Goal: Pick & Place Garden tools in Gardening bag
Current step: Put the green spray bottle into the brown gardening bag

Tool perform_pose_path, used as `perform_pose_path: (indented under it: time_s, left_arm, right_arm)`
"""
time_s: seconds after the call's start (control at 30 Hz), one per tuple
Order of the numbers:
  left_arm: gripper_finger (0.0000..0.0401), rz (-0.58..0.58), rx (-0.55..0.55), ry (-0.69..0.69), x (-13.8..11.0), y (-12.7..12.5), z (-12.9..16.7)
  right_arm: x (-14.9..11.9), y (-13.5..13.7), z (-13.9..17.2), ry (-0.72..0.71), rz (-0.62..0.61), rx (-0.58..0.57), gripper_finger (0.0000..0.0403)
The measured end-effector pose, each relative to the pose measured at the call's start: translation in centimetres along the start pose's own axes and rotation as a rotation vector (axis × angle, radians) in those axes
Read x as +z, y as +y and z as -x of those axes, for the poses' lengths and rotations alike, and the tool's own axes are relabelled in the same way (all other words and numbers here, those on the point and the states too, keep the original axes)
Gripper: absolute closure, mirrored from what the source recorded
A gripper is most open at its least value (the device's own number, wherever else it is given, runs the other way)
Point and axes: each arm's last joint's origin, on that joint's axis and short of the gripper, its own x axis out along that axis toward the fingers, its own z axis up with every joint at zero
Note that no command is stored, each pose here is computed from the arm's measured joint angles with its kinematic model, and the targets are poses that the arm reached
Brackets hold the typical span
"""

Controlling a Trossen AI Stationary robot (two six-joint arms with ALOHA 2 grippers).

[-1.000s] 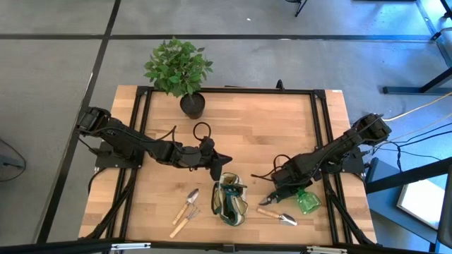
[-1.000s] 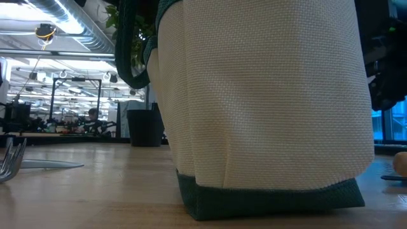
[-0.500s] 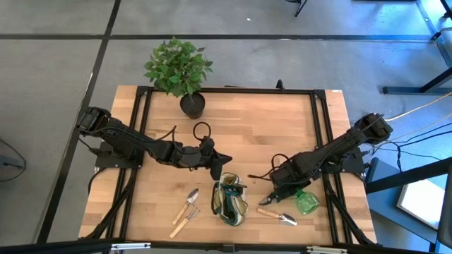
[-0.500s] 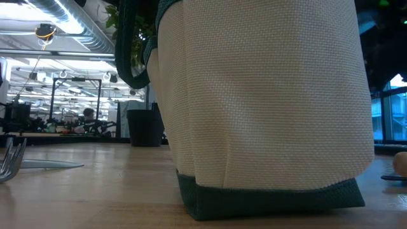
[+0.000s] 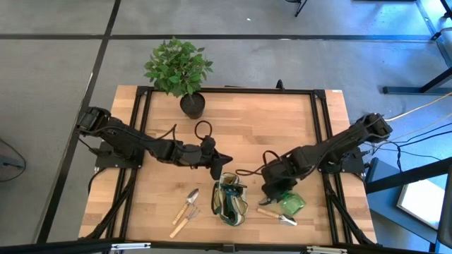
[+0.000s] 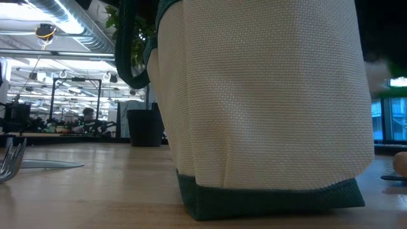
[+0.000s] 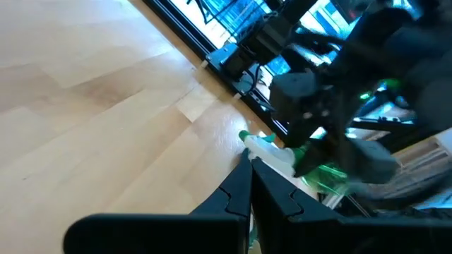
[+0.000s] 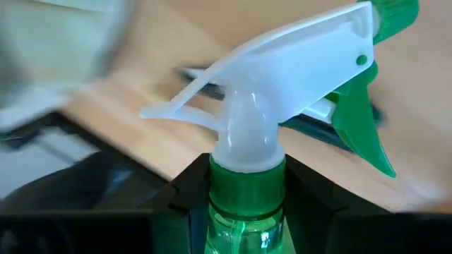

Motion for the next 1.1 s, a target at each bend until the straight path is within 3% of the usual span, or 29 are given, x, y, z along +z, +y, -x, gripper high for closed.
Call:
perform_pose_path:
  time_s: [0.3,0.5,0.77,0.93,1.1]
  left_arm:
    - [0.0398,-0.016,-0.045,0.057,0.1,0.1,-0.1]
    - [0.0398,-0.044,-0.086,0.099,-0.1,0.0,-0.1]
    - [0.0398,-0.088,-0.199,0.195,-0.3,-0.5,0.0]
    - [0.0398,-0.153,-0.308,0.174,-0.2,-1.6,0.6]
    - [0.0398,-0.173,-0.417,0.094,1.4,-3.4,2.8]
  right_arm:
    - [0.3,3.6,4.6,-0.053,0.149,0.217,0.0265]
    - [-0.3,6.1,9.3,-0.095,0.323,0.385,0.0265]
    - [-1.9,9.4,16.2,-0.181,0.599,0.762,0.0265]
    - [-3.1,10.4,17.5,-0.219,0.685,0.889,0.0265]
    - [-4.3,10.8,17.3,-0.247,0.718,0.911,0.0265]
